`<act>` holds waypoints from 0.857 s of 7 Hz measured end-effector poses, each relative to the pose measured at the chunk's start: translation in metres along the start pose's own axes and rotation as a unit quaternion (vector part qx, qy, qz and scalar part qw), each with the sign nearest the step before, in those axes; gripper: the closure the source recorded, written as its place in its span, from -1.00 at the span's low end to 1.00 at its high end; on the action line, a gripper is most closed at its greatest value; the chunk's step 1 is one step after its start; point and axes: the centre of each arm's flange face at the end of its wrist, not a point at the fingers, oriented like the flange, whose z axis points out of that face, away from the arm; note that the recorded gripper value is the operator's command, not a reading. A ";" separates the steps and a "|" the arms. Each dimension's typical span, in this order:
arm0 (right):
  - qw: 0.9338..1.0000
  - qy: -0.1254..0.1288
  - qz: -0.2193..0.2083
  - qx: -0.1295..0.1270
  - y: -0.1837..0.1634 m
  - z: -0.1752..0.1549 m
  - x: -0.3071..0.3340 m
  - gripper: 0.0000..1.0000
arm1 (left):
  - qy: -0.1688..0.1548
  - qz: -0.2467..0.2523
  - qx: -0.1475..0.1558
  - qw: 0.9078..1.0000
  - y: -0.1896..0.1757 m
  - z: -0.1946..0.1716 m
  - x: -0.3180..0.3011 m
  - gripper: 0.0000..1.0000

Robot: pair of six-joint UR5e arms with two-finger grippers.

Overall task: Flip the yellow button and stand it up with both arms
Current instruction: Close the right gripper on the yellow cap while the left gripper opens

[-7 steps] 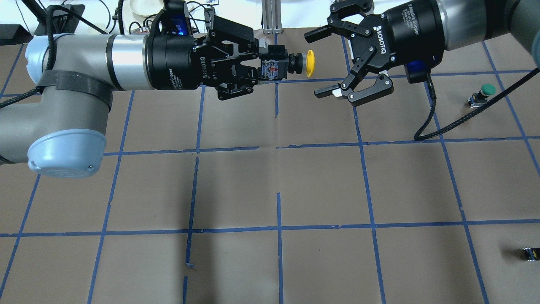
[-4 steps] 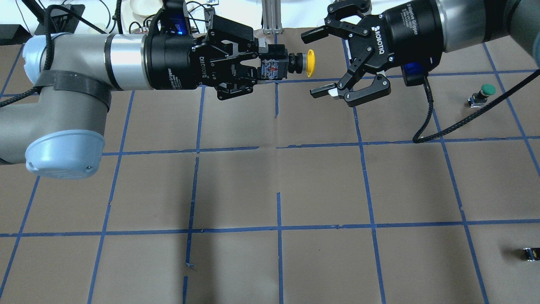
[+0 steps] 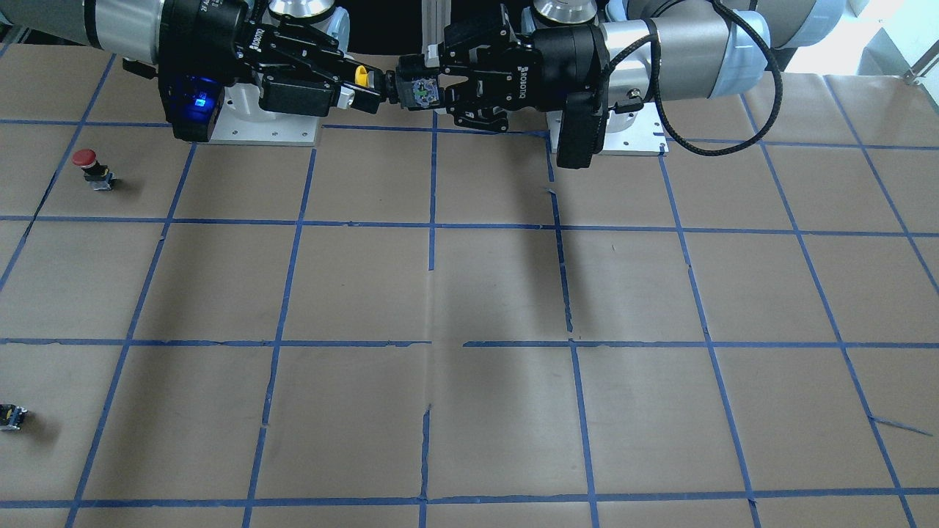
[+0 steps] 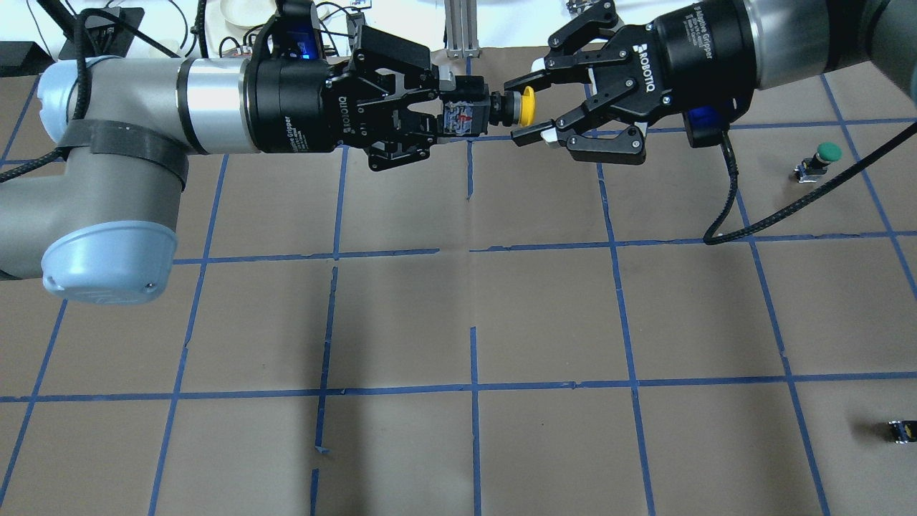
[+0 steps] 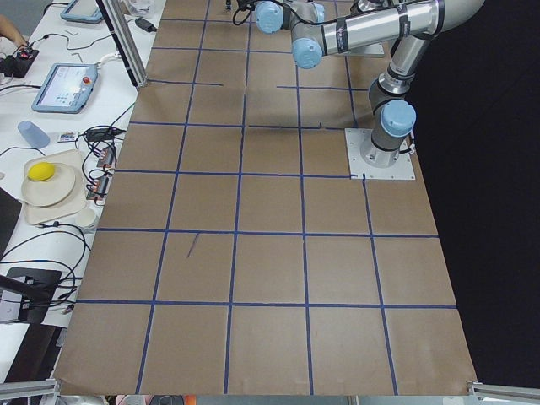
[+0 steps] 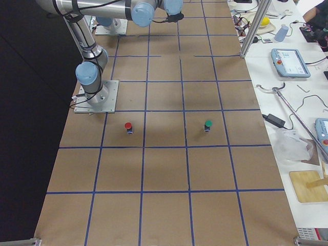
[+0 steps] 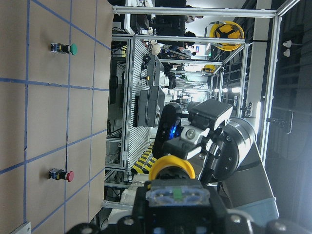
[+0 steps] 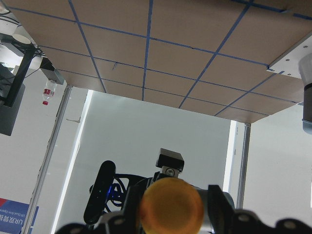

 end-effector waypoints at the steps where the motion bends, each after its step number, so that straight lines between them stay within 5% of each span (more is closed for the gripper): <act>1: 1.000 0.000 0.000 0.000 0.000 0.000 0.000 0.45 | -0.001 -0.003 0.000 1.000 0.000 0.000 0.000 -0.99; 6: 1.000 0.009 0.001 0.016 -0.006 -0.003 0.000 0.53 | -0.014 -0.010 0.009 1.000 -0.005 -0.005 0.003 -1.00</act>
